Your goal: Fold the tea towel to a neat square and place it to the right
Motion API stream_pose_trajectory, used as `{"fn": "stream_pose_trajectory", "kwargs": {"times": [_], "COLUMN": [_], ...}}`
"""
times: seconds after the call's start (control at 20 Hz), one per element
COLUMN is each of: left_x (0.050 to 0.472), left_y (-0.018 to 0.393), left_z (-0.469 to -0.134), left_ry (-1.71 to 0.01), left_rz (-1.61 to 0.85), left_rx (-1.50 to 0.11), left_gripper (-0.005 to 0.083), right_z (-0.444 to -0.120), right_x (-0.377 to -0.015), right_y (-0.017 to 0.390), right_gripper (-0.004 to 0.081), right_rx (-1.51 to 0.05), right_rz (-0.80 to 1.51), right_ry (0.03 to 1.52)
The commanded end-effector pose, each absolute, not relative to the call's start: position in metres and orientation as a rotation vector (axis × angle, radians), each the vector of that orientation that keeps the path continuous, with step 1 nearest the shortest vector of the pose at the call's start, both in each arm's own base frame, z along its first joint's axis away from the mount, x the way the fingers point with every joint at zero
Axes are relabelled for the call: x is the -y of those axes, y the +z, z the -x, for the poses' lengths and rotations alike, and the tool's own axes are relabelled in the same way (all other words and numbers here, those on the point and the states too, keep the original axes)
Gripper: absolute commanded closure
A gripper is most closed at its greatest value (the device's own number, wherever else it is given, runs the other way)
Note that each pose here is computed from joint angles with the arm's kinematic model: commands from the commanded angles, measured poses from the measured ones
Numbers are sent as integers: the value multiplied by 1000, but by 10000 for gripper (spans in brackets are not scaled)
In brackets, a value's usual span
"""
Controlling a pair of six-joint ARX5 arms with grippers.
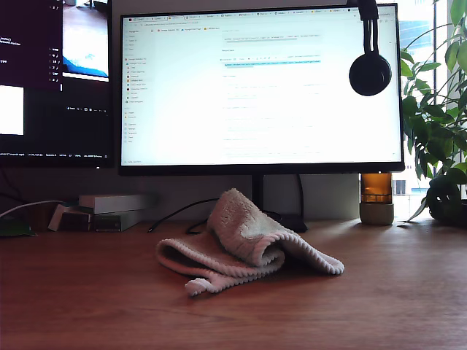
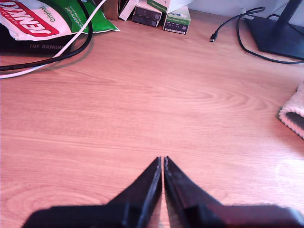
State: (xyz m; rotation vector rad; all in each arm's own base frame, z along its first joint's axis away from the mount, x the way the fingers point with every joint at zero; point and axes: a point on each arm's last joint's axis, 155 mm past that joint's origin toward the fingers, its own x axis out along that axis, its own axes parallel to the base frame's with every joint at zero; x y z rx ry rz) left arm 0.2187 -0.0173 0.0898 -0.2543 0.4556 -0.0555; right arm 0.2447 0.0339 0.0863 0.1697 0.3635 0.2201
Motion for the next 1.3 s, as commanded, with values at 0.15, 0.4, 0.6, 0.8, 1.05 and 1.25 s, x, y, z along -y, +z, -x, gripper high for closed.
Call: {"fn": "stream_pose_trajectory", "kwargs": {"times": [0.15,0.4,0.6,0.8,1.05,1.25], "left_x": [20,28,63,94,132,174], "left_y": [115,121,149,164,175,173], "left_z": [-231,-232,-229,-219,-205,-188], "left_ry": [-84,-132,-335,-511,-703,-912], "left_rz": [270,274,274,225,151,107], "left_rx": [-337,-316,-229,-181,-141,-163], "left_gripper": [795,795,795,795,795,795], "right_z": [-252,-252,-250,-245,-236,-232], "right_x": [-31,-35,-47,-71,-108,-138], "right_y": [110,113,120,136,156,155], "right_gripper": [781,781,781,782,782,782], "right_rx": [-265,-255,-259,-244,-263,-381], "right_rz": [-150,-164,-323,-346,-291,-211], "right_ry": [219,238,287,395,549,665]}}
